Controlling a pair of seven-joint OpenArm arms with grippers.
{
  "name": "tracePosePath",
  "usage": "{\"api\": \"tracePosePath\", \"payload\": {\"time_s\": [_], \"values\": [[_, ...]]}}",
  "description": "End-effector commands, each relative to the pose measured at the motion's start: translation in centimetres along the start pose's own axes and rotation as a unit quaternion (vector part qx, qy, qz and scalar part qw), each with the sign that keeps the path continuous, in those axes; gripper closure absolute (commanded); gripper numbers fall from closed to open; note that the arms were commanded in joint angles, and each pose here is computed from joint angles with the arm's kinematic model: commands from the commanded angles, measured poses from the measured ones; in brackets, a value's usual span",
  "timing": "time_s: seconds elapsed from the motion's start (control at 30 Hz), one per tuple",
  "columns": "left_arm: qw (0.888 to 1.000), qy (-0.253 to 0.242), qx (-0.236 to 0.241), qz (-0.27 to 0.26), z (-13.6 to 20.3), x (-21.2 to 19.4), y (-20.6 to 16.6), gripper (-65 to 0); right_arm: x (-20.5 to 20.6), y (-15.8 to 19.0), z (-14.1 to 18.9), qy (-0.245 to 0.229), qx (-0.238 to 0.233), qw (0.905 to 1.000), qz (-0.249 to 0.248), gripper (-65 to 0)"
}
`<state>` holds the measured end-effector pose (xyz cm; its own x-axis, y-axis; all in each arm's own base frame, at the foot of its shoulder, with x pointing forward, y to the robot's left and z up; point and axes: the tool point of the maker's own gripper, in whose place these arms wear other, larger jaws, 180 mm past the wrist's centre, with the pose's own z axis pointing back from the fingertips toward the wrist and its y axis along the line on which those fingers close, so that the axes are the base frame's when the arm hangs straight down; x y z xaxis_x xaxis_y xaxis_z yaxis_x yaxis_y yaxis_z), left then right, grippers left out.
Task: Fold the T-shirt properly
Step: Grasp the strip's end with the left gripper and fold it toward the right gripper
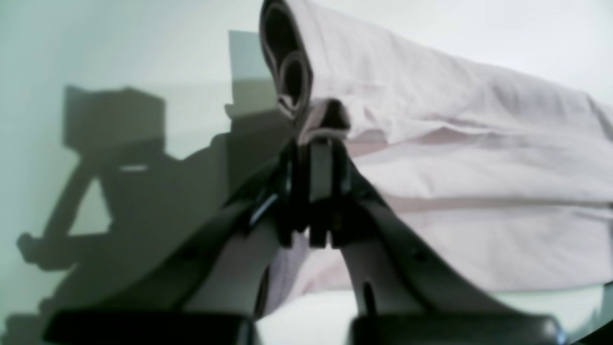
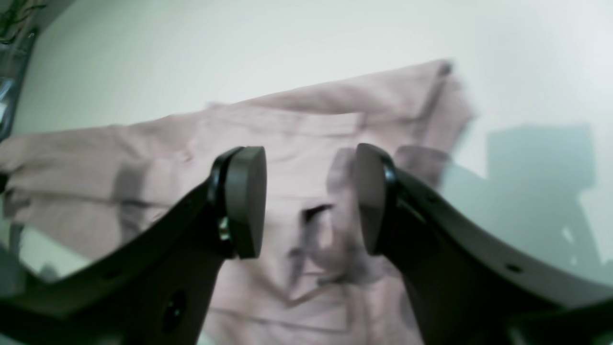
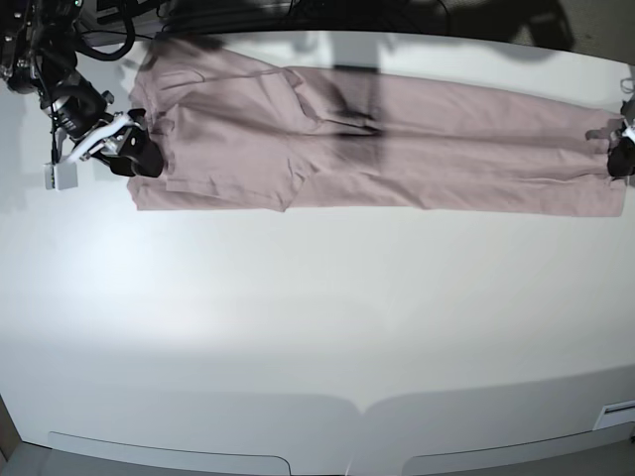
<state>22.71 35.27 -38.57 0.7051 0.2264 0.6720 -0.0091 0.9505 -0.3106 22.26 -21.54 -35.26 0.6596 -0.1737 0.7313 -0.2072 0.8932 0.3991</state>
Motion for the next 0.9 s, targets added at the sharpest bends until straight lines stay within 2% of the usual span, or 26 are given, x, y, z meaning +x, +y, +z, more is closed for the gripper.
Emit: {"api": "tracePosePath", "payload": {"time_s": [0.0,0.1,0.2,0.37,0.5,0.63,0.87], "values": [[1.0,-0.024,-0.011,-0.006,0.8,2.4,0.0,0.0,1.5,0.4,-0.1,-0.024,0.006,0.9996,0.013,-30.3],[0.997,-0.028,-0.064,0.039,1.2,3.1,-1.9,0.0,2.0,0.4,-1.2,-0.029,-0.008,0.9992,0.026,-30.3],[0.988,-0.029,-0.133,0.079,1.5,3.1,-5.1,0.0,2.6,0.8,-2.6,-0.024,-0.013,0.9986,0.046,-30.3],[0.975,-0.049,-0.189,0.103,1.6,1.2,-10.2,0.0,2.6,3.6,-5.4,0.006,0.019,0.9955,0.093,-30.3],[0.961,-0.081,-0.237,0.119,1.7,0.3,-15.4,0.0,2.0,6.0,-7.1,0.023,0.048,0.9909,0.124,-30.3],[0.957,-0.075,-0.266,0.09,0.4,-1.3,-20.6,0.0,1.5,7.7,-7.9,0.031,0.073,0.9879,0.133,-30.3],[0.961,-0.01,-0.274,0.048,-3.3,-4.5,-26.4,0.0,2.5,6.3,-7.3,0.018,0.052,0.9903,0.128,-30.3]]}}
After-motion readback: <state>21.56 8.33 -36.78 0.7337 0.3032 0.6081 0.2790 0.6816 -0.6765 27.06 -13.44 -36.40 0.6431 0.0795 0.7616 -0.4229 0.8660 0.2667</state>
